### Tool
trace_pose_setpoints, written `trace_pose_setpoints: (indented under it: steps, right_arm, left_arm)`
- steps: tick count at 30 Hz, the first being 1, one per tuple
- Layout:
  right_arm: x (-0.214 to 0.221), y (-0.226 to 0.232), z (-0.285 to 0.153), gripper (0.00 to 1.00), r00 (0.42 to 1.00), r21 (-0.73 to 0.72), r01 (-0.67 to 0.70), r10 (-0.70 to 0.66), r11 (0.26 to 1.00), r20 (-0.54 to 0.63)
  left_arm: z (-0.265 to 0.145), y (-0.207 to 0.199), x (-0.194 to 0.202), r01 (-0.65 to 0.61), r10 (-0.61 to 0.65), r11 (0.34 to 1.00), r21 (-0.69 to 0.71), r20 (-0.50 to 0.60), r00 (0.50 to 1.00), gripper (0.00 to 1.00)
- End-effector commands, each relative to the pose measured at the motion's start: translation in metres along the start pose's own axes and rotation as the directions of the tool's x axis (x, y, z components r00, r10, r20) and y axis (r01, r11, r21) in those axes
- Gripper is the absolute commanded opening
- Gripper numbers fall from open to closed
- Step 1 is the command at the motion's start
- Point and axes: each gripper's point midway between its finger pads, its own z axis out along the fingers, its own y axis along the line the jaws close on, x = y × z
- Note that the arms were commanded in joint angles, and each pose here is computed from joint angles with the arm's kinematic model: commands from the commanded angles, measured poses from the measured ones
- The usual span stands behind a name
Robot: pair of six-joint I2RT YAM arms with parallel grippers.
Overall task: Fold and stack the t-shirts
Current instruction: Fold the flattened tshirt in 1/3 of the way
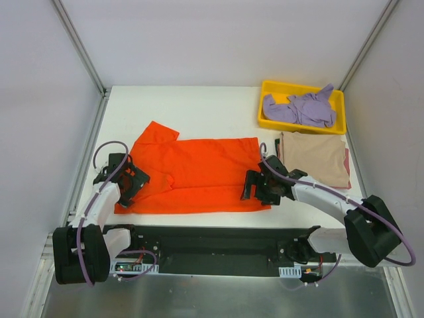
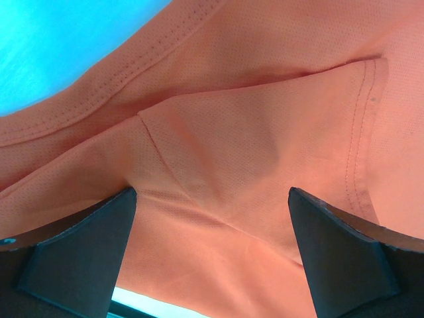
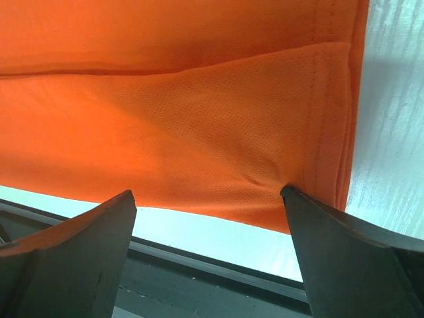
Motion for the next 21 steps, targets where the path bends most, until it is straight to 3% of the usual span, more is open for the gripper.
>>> trace_pose_setpoints:
  steps: [1, 21]
  right_arm:
    - [0.009, -0.013, 0.0, 0.96, 1.0, 0.057, -0.018, 0.019, 0.998, -0.013]
    - [0.038, -0.019, -0.011, 0.96, 0.999, 0.076, -0.037, 0.039, 0.996, -0.031]
  left_arm:
    - [-0.002, 0.033, 0.012, 0.003, -0.002, 0.995, -0.096, 0.003, 1.0, 0.99]
    - [-0.01, 0.039, 0.003, 0.033, -0.025, 0.996, -0.084, 0.096, 0.995, 0.99]
